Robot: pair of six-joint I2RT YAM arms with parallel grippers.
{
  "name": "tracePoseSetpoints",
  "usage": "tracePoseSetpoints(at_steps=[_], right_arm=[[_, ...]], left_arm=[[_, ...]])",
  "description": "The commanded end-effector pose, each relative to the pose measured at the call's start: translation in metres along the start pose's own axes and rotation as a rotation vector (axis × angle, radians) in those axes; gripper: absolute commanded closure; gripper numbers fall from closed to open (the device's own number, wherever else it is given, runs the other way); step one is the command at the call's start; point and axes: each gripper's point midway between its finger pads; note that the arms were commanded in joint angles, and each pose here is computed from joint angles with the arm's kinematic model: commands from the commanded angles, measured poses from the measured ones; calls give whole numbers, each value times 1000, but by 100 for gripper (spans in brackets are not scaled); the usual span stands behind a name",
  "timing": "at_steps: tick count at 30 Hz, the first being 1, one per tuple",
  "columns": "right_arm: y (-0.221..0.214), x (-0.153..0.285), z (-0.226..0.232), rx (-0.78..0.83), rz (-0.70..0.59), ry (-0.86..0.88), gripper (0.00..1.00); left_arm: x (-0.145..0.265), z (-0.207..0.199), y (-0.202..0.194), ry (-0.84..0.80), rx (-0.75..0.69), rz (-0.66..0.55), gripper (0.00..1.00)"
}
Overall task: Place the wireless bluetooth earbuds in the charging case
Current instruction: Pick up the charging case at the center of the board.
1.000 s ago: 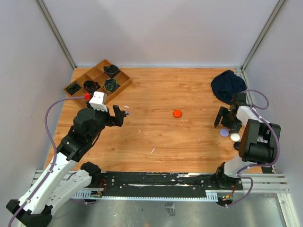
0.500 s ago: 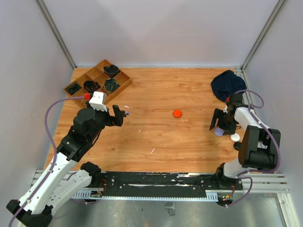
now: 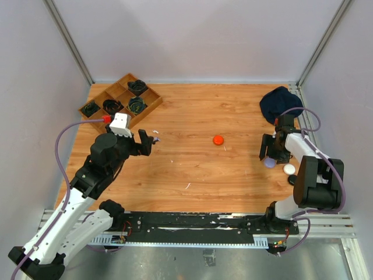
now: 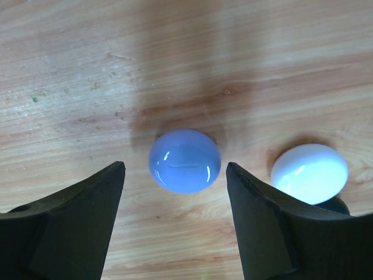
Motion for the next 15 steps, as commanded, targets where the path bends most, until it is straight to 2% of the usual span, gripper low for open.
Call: tracePoseSetpoints(at_steps=[1,15], right_arm=[[-4,-12,6,59,8,2,29],[-26,-24,8,64,87,24,38]], left_arm=[[-1,5,7,22,9,-33,3],[-1,4,7,15,12,-34,3]])
Point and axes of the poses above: each gripper's point midway between its finger pads, its own x axis back along the fingers, its own z axis along the line the jaws close on, y = z × x, and after that the axes turned 9 degrees about -x, right-handed
